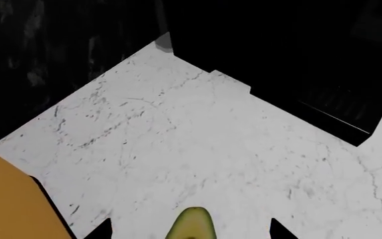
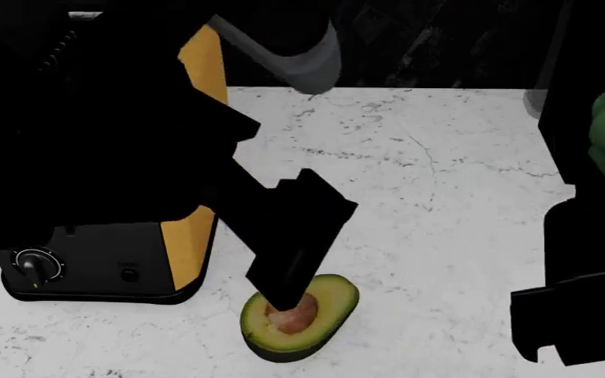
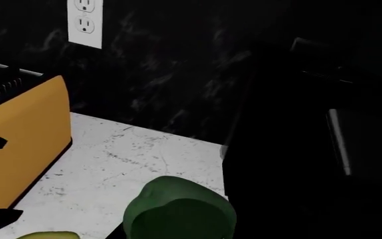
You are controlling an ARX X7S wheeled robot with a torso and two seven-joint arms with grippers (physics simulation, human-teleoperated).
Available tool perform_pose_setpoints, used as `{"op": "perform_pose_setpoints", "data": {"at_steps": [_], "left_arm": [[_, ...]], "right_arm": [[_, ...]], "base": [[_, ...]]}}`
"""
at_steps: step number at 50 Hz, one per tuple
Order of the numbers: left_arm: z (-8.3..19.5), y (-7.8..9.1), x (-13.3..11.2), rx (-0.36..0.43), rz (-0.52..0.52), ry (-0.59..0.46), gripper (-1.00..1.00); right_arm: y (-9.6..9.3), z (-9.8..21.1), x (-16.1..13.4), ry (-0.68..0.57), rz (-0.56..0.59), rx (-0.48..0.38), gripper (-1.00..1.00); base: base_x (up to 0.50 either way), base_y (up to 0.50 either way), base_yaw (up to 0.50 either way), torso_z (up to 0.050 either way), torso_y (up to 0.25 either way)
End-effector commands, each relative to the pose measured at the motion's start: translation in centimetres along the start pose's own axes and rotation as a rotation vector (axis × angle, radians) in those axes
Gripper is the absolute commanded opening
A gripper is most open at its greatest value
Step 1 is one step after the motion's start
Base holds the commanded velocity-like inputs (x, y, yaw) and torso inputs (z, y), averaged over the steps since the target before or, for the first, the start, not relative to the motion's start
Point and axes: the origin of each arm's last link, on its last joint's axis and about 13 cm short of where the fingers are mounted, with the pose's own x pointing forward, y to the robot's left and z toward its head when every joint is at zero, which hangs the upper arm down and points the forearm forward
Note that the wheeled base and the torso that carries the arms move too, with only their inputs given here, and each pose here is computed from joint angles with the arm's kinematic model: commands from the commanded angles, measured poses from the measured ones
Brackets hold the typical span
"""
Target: Place the avocado, onion, tomato and bell pepper on the cutting board.
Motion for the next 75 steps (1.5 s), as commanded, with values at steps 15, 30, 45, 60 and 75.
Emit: {"op": "perform_pose_setpoints", "data": {"at_steps": [15,30,45,60,75], "left_arm": [[-1.6,0.8,4.4,-0.087,-0.121,0.042,1.00],[-3.8,1.0,6.1,-0.107,-0.113,0.080,1.00],[-5.6,1.1,8.2,-0.151,-0.122,0.118,1.00],[-7.5,1.4,9.6,-0.192,-0.120,0.151,1.00],[-9.9,1.0,11.1,-0.225,-0.119,0.209,1.00]], "right_arm": [[-0.4,0.5,-0.9,-0.034,-0.029,-0.015,-1.00],[-0.6,0.1,-0.6,-0.026,-0.028,-0.010,-1.00],[-0.7,-0.2,-0.8,-0.021,-0.039,-0.004,-1.00],[-0.6,0.0,-0.9,-0.018,-0.047,-0.014,-1.00],[-0.4,-0.1,-1.0,-0.015,-0.040,-0.016,-1.00]], "base": [[0.00,0.00,0.00,0.000,0.000],[0.00,0.00,0.00,0.000,0.000],[0.00,0.00,0.00,0.000,0.001],[0.00,0.00,0.00,0.000,0.000],[0.00,0.00,0.00,0.000,0.000]]}}
